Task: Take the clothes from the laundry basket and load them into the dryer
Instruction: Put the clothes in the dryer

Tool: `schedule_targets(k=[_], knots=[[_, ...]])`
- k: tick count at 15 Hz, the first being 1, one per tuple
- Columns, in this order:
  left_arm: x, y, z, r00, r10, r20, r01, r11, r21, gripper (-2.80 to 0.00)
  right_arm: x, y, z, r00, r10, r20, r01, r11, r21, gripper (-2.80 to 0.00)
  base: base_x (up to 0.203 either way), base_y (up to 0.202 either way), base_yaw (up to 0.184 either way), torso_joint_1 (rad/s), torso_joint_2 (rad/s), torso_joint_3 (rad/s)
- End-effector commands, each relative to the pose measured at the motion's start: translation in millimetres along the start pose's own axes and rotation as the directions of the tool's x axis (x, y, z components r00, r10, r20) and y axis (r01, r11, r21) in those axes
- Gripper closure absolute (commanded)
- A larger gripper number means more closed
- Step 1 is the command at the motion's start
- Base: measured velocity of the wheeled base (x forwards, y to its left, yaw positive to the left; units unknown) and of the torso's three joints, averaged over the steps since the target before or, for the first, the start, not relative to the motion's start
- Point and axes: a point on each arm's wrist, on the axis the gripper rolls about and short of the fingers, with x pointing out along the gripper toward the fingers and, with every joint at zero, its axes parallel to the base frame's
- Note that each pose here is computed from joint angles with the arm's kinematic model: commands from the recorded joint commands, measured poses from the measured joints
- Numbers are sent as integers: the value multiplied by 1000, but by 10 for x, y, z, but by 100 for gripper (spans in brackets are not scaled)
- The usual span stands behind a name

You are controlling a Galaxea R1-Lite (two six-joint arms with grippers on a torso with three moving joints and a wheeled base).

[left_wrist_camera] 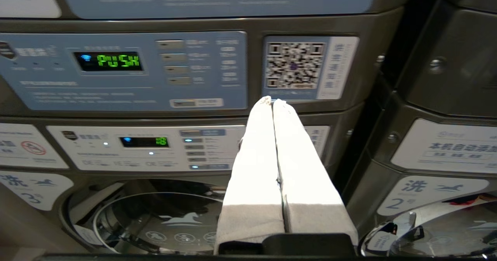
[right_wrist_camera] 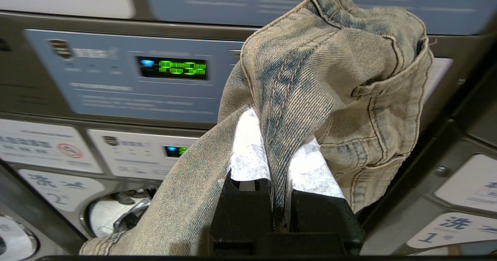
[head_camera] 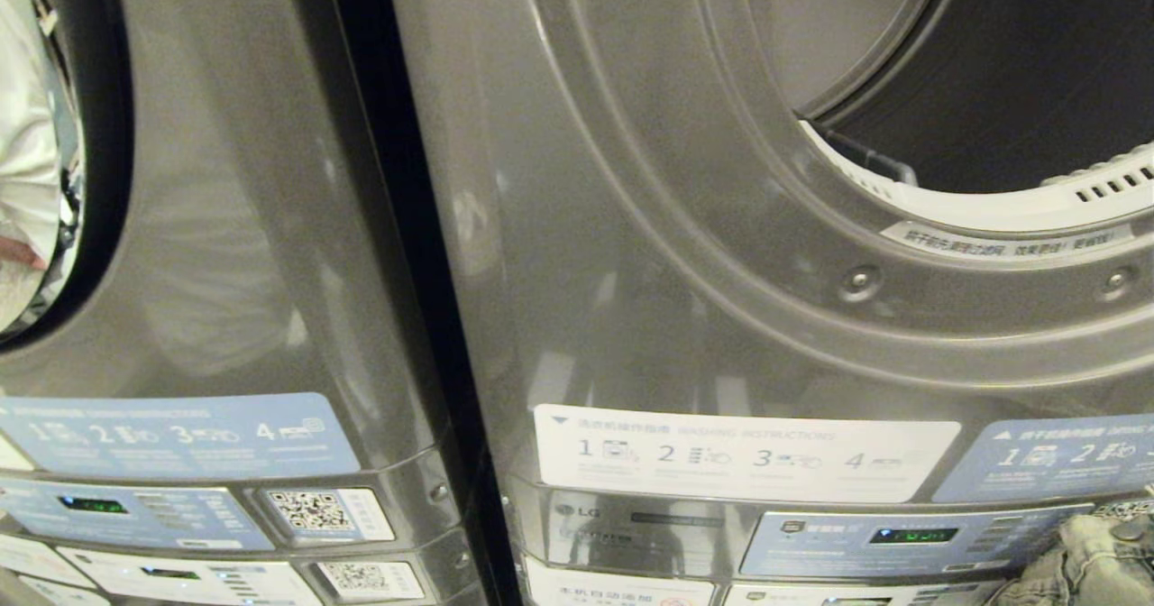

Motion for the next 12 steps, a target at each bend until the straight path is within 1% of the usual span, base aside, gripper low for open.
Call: schedule_targets(k=[1,5,6,7,8,9,11,12], knots=[[0,0,0,1000,0,0,0,1000,0,0,1,0,0,1000,0,-1,0,1000,-2,0,0,193,-3,-2,2,2],[0,0,0,1000,0,0,0,1000,-1,0,1,1,-3,1000,2,-4,-2,1000,-17,0,0,183,-2,2,5,1],[0,0,0,1000,0,0,0,1000,0,0,1,2,-3,1000,7,-4,-8,999,-52,0,0,92,-3,2,2,-1],[0,0,0,1000,0,0,0,1000,-1,0,-5,3,18,1000,15,5,-14,994,-110,0,0,0,0,0,0,0],[0,0,0,1000,0,0,0,1000,-1,0,-38,2,134,998,22,51,-15,991,-132,0,0,0,0,0,0,0],[0,0,0,1000,0,0,0,1000,-3,0,-101,0,327,993,35,116,-18,990,-142,0,0,0,0,0,0,0],[0,0,0,1000,0,0,0,1000,0,0,-246,-9,885,970,61,235,-23,987,-161,0,0,0,0,0,0,0],[0,0,0,1000,0,0,0,1000,0,0,-266,-18,1190,961,68,268,-23,986,-166,0,0,0,0,0,0,0]])
